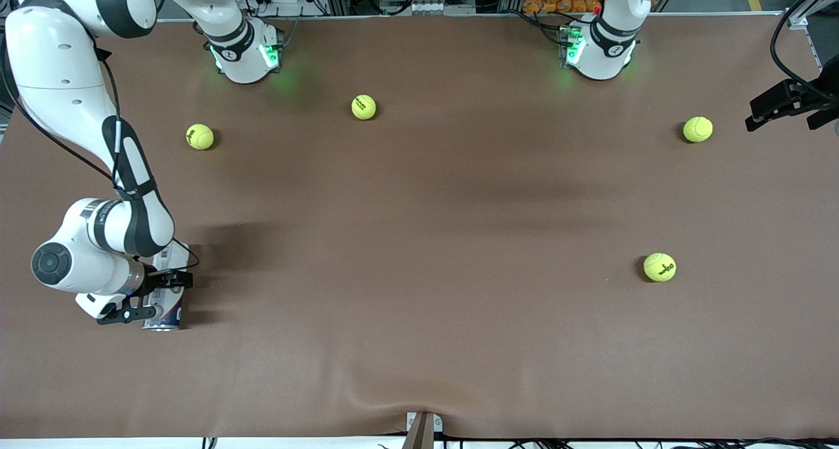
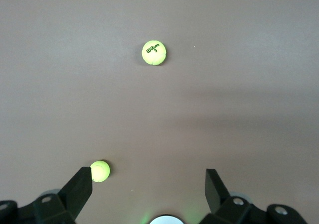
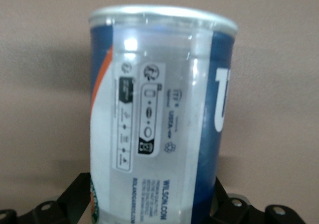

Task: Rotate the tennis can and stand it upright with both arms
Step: 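Reach the right gripper down and grasp the lying tennis can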

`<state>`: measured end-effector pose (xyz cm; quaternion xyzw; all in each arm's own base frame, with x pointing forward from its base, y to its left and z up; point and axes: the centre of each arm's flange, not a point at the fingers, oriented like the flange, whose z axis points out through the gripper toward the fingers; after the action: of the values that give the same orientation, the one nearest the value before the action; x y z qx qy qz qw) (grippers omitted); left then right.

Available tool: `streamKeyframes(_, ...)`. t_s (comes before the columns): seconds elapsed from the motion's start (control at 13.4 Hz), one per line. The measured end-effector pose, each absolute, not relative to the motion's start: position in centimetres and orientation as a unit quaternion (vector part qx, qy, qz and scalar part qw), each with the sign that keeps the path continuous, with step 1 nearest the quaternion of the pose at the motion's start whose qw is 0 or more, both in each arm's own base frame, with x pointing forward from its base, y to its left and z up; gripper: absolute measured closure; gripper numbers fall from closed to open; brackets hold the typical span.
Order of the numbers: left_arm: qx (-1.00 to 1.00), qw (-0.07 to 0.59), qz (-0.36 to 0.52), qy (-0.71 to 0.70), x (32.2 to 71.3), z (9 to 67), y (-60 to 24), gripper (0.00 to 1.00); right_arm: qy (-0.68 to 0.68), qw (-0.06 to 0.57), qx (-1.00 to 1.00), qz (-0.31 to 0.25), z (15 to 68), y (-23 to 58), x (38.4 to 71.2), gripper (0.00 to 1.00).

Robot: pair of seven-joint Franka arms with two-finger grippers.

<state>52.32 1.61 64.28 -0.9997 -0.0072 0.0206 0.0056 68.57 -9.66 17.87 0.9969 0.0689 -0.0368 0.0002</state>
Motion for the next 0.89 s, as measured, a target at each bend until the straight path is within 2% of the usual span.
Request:
streamKeyframes(0.22, -1.000, 0.006, 0.021, -0.007, 52.3, 64.3, 1.6, 0.00, 0.069, 0.000, 0.997, -0.036, 17.9, -9.7, 68.6, 0.04)
streamKeyframes(0.37, -1.000, 0.006, 0.021, -0.007, 52.3, 64.3, 1.6, 0.00, 0.072, 0.000, 0.997, -0.036, 18.0, -9.7, 68.7, 0.24)
streamKeyframes(0.89, -1.000, 0.006, 0.021, -0.007, 52.3, 64.3, 1.6, 0.00, 0.147, -0.001, 0.989, -0.024, 19.5, -9.1, 69.5, 0.23)
